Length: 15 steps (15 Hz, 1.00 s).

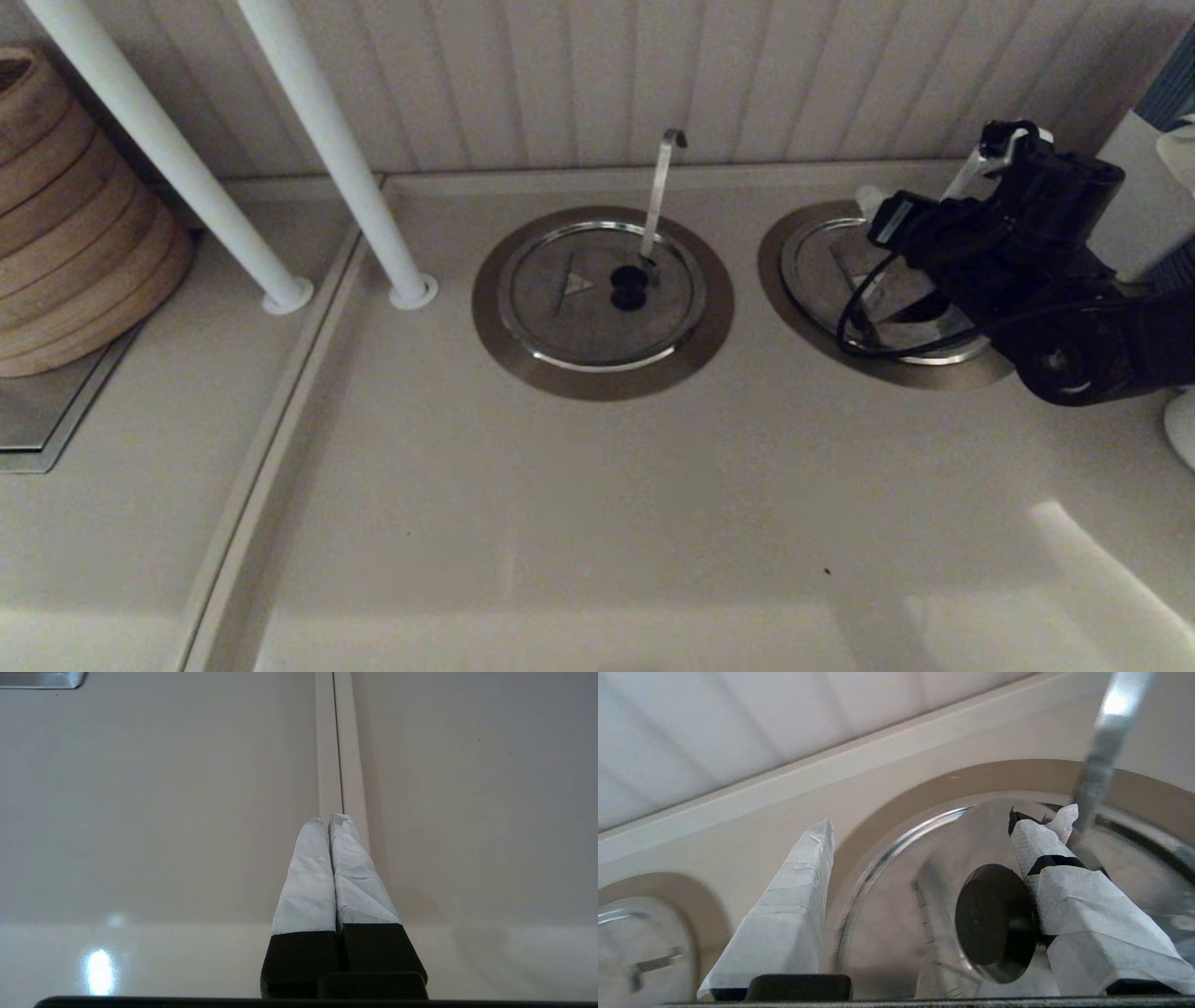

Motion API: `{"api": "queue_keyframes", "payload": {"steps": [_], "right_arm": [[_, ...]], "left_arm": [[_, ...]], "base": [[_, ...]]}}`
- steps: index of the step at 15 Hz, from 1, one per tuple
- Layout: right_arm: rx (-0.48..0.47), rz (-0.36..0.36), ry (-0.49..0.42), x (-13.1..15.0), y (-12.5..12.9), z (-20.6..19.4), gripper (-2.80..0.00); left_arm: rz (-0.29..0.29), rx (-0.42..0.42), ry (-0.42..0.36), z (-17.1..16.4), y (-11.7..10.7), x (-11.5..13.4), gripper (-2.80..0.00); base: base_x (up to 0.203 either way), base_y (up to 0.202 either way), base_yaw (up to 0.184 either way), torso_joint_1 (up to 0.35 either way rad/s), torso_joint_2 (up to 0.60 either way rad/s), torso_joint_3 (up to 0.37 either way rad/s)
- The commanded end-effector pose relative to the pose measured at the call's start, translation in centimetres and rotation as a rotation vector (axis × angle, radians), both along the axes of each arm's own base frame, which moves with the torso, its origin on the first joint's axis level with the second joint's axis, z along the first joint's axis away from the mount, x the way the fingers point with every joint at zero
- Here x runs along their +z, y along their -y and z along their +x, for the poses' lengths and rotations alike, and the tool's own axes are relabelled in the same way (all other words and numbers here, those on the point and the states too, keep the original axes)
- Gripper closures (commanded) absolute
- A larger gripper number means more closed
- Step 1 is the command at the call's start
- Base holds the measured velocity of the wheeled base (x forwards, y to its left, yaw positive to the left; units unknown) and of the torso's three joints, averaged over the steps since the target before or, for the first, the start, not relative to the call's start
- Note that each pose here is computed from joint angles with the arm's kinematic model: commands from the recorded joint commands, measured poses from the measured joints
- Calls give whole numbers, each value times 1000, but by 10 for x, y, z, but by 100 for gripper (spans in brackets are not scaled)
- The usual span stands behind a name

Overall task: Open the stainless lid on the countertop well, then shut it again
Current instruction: Open the lid

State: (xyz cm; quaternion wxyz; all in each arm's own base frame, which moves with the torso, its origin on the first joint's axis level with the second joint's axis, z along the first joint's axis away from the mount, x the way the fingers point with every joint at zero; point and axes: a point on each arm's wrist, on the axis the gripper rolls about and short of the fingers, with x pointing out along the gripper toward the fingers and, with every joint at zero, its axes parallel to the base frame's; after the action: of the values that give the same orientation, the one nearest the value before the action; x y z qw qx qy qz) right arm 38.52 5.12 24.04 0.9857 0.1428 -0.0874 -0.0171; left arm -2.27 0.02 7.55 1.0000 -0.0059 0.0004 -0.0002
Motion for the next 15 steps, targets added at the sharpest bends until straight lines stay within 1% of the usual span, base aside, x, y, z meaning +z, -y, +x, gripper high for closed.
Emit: {"api": "queue_keyframes", "payload": {"steps": [1, 4, 8, 15], "right_arm": [[19, 3, 0, 1, -7, -4, -280], [38, 10, 9, 5, -13, -9, -280], [75, 6, -18, -3, -27, -14, -280], [136, 3, -37, -7, -49, -26, -280]], "left_arm": [[0, 0, -1, 0, 0, 0, 0], [0, 0, -1, 0, 0, 0, 0], [0, -1, -1, 0, 0, 0, 0], [0, 0, -1, 0, 0, 0, 0]], "base": [[0, 0, 0, 0, 0, 0], [0, 0, 0, 0, 0, 0], [0, 0, 0, 0, 0, 0], [0, 0, 0, 0, 0, 0]]}}
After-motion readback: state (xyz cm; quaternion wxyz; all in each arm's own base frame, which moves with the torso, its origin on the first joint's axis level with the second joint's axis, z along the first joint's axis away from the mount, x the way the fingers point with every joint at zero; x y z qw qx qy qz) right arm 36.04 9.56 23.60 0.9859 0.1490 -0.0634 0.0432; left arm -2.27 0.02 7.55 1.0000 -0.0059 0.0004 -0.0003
